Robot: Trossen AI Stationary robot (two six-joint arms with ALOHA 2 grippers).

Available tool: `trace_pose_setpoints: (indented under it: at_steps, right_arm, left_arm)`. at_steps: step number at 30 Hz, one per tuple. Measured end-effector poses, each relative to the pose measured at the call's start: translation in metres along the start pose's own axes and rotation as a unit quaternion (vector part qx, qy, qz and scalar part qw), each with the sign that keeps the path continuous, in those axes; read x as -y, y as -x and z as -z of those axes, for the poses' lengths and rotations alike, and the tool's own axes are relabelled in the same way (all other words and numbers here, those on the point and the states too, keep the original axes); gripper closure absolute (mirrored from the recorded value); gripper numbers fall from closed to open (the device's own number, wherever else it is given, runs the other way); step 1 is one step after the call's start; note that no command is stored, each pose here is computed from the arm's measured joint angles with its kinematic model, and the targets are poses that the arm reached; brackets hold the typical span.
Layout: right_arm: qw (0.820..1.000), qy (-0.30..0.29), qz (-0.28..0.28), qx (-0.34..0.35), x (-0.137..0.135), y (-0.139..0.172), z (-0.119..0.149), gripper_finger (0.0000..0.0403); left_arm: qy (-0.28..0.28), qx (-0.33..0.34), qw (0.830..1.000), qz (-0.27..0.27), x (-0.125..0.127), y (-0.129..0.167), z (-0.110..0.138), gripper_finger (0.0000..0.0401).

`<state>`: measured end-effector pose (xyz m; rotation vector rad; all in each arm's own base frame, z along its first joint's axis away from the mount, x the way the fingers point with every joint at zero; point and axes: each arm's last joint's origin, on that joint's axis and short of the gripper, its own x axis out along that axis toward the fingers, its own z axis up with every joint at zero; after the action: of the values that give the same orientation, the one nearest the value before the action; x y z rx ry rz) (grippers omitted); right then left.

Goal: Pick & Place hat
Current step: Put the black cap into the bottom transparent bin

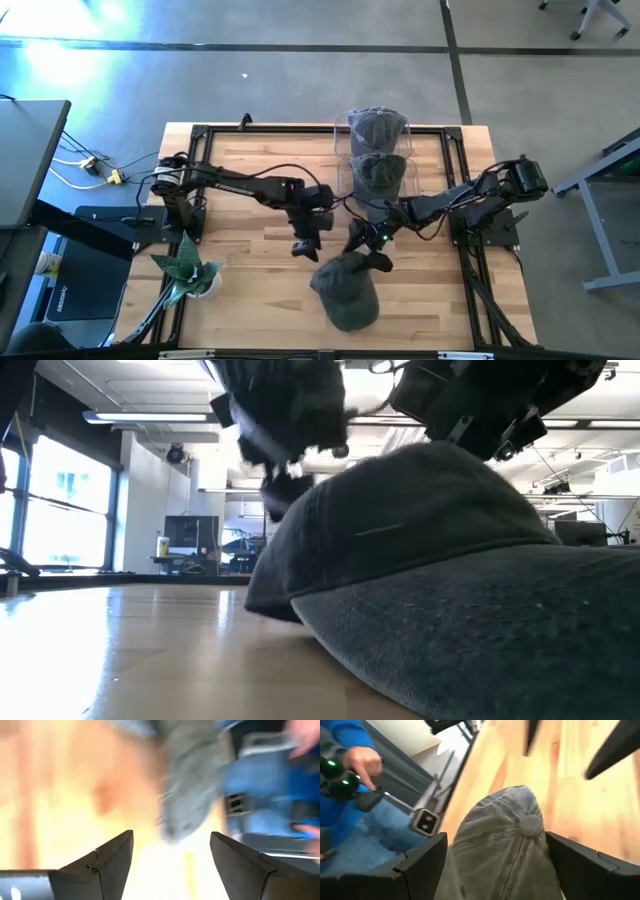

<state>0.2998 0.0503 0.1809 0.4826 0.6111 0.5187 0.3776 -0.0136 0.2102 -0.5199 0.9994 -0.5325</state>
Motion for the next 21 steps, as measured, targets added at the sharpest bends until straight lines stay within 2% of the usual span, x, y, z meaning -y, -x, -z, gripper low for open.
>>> trace_pose_setpoints:
  at_steps: [3,7,9,13,16,19,21]
  right_arm:
    - [1.000,0.008,0.022,0.006,0.002,0.001,0.000,0.0080]
    - [1.000,0.009,0.026,0.011,0.007,0.001,-0.002,0.0080]
    - [1.000,0.003,0.023,0.006,0.011,0.000,0.000,0.0080]
    - [1.000,-0.003,0.012,0.012,0.022,-0.005,0.000,0.0080]
    - [1.000,-0.011,-0.004,0.006,0.026,-0.011,-0.003,0.0080]
    - [1.000,0.008,-0.028,-0.005,0.026,-0.021,-0.015,0.0080]
    - [0.999,0.010,-0.034,-0.031,0.026,-0.028,-0.021,0.0080]
  left_arm:
    - [0.001,-0.032,0.998,-0.045,-0.008,0.002,0.010,0.0142]
    - [0.017,-0.051,0.997,-0.054,-0.013,-0.003,0.025,0.0142]
    - [0.028,-0.052,0.997,-0.056,-0.007,-0.002,0.036,0.0142]
    - [0.063,-0.033,0.993,-0.095,0.002,0.006,0.060,0.0142]
    - [0.089,0.018,0.988,-0.125,0.011,0.021,0.071,0.0142]
    - [0.126,0.054,0.978,-0.154,0.019,0.037,0.087,0.0142]
    - [0.140,0.082,0.973,-0.167,0.022,0.043,0.090,0.0142]
